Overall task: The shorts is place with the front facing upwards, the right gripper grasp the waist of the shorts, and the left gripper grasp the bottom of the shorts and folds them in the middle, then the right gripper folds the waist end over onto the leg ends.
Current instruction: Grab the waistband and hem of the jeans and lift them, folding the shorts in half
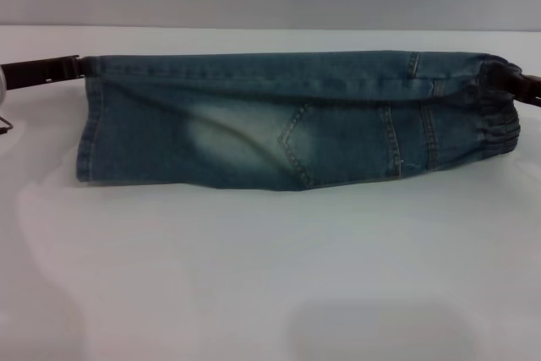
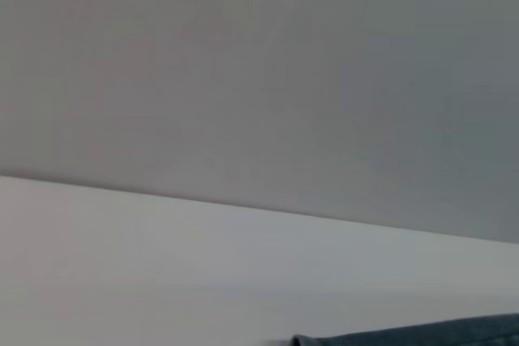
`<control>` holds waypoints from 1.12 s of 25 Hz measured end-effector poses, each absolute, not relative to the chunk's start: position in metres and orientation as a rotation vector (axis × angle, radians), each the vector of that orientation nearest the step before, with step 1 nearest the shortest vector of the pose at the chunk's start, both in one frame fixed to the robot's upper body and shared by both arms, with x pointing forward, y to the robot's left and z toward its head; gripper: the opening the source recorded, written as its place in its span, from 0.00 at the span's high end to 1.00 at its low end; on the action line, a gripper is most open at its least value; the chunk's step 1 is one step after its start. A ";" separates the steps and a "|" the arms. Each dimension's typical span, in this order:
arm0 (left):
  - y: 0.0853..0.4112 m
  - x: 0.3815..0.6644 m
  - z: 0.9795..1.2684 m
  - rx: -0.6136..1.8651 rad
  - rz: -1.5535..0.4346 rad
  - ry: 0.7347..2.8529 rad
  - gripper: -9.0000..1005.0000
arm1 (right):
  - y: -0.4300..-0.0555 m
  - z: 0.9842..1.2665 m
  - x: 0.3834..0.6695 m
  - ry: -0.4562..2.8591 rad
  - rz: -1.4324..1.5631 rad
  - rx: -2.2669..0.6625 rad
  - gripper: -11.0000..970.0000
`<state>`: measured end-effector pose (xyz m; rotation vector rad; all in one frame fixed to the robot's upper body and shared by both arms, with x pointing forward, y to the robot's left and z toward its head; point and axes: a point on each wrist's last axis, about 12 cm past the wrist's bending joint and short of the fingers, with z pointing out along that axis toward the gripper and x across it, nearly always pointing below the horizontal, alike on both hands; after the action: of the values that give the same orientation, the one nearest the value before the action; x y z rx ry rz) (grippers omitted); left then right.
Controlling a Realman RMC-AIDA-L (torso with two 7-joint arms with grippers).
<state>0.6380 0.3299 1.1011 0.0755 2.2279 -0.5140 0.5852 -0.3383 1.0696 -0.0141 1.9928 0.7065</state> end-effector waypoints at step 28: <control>0.317 0.645 1.112 0.103 -0.520 2.100 0.92 | -0.347 1.106 0.582 1.756 0.795 -0.056 0.98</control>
<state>0.6453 0.3172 1.1118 0.1026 2.1002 -0.5198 0.5822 -0.3469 1.1057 -0.0557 1.7556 0.7947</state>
